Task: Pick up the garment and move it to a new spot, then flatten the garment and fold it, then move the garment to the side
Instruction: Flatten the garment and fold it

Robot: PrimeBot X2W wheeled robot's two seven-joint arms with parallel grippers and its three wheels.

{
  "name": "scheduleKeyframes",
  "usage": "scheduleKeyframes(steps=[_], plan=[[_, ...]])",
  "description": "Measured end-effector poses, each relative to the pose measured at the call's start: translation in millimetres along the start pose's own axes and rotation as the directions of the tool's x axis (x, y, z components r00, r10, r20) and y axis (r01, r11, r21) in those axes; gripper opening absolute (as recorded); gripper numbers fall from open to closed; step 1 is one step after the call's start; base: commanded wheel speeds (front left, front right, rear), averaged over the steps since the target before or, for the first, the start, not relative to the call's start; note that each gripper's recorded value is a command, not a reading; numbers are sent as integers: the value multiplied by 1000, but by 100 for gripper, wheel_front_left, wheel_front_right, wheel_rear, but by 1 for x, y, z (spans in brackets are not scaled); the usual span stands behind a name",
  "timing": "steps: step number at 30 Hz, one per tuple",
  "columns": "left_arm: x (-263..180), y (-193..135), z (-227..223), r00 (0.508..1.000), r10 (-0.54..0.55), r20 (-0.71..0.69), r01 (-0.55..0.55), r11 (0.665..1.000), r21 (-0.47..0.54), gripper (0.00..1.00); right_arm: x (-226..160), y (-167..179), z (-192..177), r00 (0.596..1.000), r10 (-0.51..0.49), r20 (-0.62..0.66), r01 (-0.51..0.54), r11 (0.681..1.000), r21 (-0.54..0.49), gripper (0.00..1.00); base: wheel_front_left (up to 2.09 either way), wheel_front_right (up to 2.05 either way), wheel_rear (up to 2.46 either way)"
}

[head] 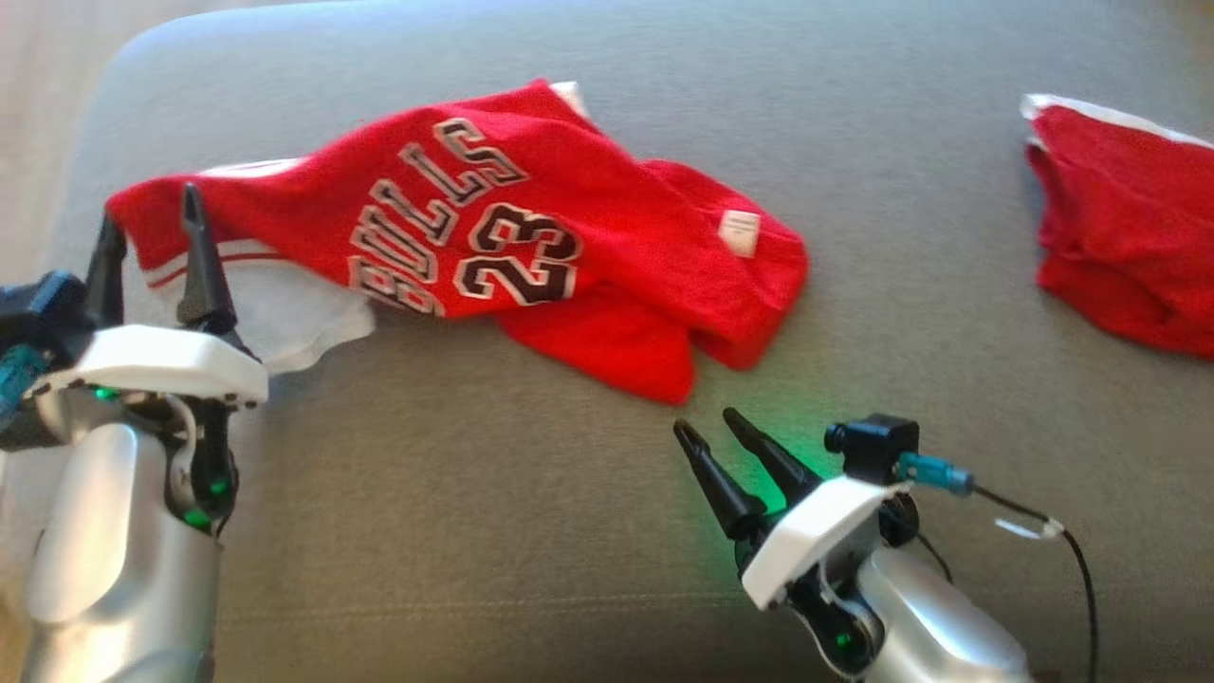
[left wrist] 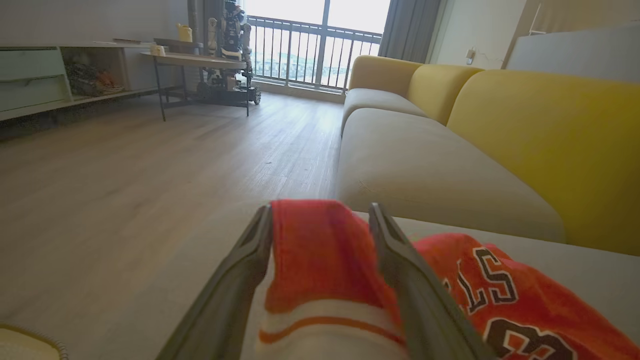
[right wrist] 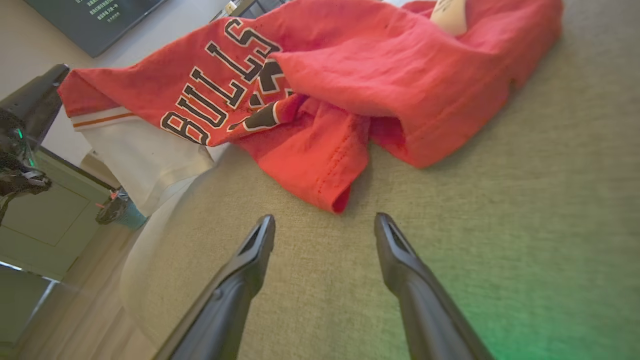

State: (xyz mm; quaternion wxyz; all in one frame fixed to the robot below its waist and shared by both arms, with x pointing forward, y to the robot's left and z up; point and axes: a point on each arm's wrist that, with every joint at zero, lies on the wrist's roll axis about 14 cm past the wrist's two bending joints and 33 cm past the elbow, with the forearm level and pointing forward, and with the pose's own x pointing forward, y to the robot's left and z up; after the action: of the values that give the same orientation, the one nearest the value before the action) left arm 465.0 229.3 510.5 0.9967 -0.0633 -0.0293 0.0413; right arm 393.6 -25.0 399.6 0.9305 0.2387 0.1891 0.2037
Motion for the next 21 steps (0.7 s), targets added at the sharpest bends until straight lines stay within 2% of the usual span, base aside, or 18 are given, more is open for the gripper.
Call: scheduleKeyframes(steps=[6,7,8,9,14,21], plan=[[-11,11,36,992,45,116,-43,999,-19,100,24,18,-5,997,55,-55,-53,998,39,100,0,0,0],[-16,10,37,991,45,123,-43,999,-18,100,27,20,-6,997,59,-59,-56,997,51,88,0,0,0],[-22,9,33,992,44,117,-42,999,-19,100,30,21,-5,996,62,-61,-59,997,55,38,0,0,0],[-29,8,27,994,45,104,-43,999,-20,100,33,22,-3,996,67,-59,-63,997,52,0,0,0,0],[-60,-2,5,998,41,50,-40,999,-18,100,39,13,16,999,37,-6,-37,997,71,0,0,0,0],[-79,-22,-5,1000,1,23,0,999,-42,100,26,-7,83,977,-26,211,11,997,75,0,0,0,0]])
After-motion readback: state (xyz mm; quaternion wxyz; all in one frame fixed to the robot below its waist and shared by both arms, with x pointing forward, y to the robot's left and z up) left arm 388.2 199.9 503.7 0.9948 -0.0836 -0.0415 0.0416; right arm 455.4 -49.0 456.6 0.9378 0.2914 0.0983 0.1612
